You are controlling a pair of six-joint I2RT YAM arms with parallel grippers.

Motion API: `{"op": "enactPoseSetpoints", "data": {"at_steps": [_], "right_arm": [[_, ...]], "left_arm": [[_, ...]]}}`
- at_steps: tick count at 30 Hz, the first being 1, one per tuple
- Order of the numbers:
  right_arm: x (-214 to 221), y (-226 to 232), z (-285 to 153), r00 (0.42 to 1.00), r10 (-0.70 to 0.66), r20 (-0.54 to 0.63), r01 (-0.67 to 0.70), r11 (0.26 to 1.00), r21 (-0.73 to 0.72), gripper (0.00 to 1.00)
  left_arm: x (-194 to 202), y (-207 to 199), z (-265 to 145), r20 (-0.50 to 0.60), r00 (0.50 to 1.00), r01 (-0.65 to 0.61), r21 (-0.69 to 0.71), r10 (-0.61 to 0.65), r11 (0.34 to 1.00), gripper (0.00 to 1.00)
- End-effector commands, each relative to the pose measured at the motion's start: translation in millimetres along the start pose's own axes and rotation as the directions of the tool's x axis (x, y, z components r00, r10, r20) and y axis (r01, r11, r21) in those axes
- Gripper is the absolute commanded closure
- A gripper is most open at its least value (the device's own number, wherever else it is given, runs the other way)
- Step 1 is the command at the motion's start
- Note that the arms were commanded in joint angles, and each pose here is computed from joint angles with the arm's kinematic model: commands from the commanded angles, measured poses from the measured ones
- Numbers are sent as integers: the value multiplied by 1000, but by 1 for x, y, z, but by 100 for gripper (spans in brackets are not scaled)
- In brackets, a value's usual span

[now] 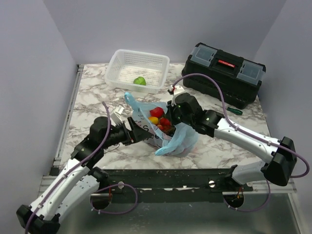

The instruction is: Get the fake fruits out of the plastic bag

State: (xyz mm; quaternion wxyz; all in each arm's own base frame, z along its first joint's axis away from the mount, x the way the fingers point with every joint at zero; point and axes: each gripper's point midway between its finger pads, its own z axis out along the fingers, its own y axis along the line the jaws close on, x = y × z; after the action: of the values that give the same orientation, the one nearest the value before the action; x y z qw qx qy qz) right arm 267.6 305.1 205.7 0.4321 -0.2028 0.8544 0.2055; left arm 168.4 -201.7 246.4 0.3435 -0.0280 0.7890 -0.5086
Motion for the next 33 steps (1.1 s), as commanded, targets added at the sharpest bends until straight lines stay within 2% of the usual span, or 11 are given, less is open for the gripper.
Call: {"op": "enactPoseSetpoints", "data": {"at_steps": [1,9,11,13,16,20,22,27,28,30,33], "right_arm": [[-12,10,-9,998,26,65,-23,998,-58,99],[-13,11,-18,996,52,78,-46,996,-73,99],[-15,12,-20,995,58,84,-52,996,-76,99],[-18,13,-21,994,60,91,-52,995,-80,99],[-23,12,-23,992,65,109,-57,995,-77,99],[-33,-1,-28,983,81,167,-80,997,-13,99],[-40,-11,-32,975,86,205,-96,995,38,99],[-62,-47,-44,958,60,281,-127,966,227,99],[-64,-61,-46,958,57,281,-138,950,279,99],[-71,-86,-50,956,70,286,-167,928,334,99],[-80,-119,-56,946,128,297,-230,913,338,99]], "left_arm": [[-3,-14,18,75,966,251,-67,-246,966,20],[-8,2,60,141,916,397,-184,-376,899,19],[1,10,69,126,891,454,-256,-436,853,25],[8,13,76,113,885,464,-297,-452,834,29],[13,18,81,113,896,443,-314,-430,840,42],[9,47,71,215,897,439,-355,-385,825,57],[15,64,66,230,903,427,-385,-363,818,69],[46,106,53,187,924,382,-489,-333,784,97],[52,113,50,179,925,380,-505,-336,775,100],[62,124,44,172,925,377,-519,-338,767,100],[68,133,36,179,926,377,-515,-333,770,100]]}}
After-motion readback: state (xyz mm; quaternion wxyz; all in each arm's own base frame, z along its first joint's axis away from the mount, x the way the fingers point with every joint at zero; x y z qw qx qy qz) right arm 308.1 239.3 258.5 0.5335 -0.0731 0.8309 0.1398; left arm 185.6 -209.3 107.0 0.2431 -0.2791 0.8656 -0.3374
